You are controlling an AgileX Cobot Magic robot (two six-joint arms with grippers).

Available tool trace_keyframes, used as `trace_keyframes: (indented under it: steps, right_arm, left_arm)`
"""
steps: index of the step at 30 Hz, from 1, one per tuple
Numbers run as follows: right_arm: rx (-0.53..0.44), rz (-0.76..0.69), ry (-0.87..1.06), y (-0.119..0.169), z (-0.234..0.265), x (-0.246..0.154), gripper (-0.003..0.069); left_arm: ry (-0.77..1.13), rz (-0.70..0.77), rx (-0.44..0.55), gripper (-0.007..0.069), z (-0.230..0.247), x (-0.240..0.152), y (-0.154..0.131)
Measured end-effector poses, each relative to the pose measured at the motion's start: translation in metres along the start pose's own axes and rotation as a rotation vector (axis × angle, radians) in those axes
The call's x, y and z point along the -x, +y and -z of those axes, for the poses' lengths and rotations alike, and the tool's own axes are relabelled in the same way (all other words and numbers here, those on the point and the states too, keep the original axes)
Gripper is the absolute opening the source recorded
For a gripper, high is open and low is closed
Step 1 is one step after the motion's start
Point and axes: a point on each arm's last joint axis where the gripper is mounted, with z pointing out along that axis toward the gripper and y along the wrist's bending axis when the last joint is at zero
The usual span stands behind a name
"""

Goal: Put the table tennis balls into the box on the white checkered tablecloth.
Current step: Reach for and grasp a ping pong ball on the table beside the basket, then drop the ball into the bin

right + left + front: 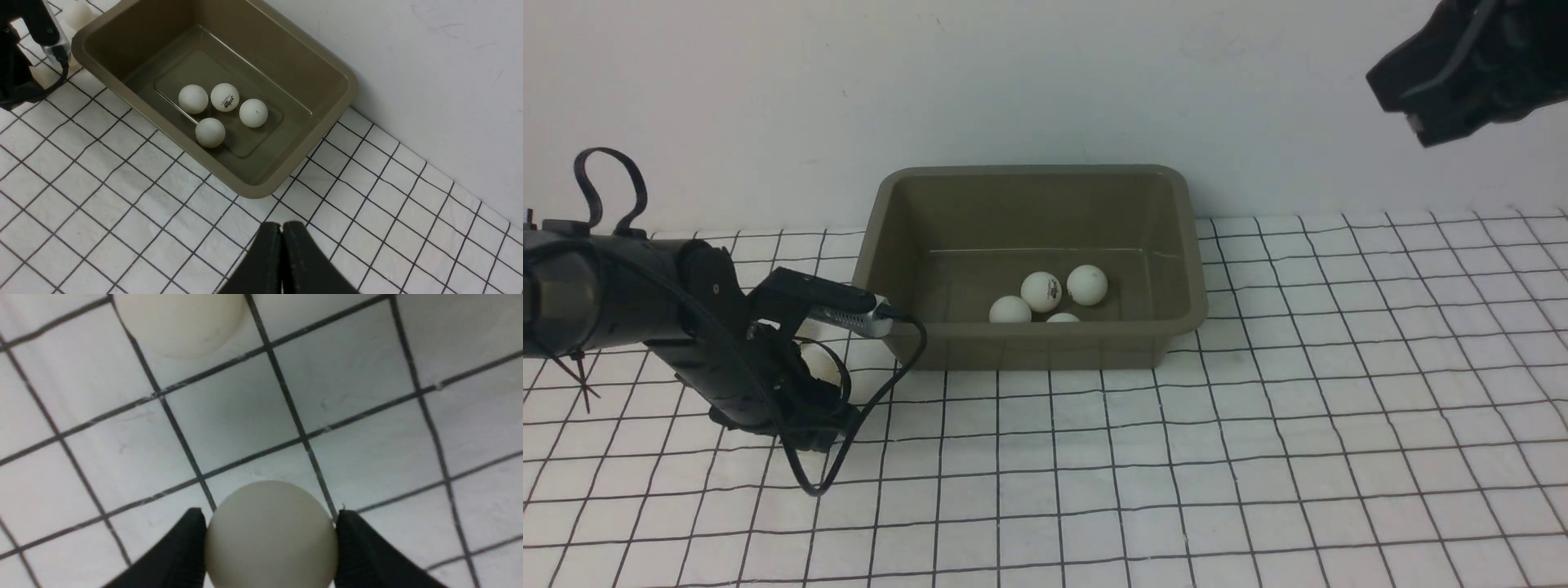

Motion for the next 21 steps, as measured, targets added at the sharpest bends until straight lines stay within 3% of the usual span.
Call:
trace_keyframes:
  steps: [6,8,11,21]
  right_arm:
    - [0.001,0.002,0.018,-0.001,-0.011,0.001,-0.0018]
    - [0.004,0.002,0.028,-0.001,-0.015,0.001,-0.0018]
    - [0.006,0.001,0.031,-0.001,-0.017,0.001,-0.0018]
    - [0.005,0.001,0.029,-0.001,-0.017,0.001,-0.0018]
  left_arm:
    - [-0.243,-0.052,-0.003,0.0352,0.081,0.012,-0.013]
    - [-0.383,-0.086,-0.012,0.0352,0.114,0.031,-0.019]
    - [-0.46,-0.087,-0.039,0.0352,0.128,0.061,-0.022]
    - [-0.262,-0.182,-0.118,0.0352,0.024,0.143,-0.019]
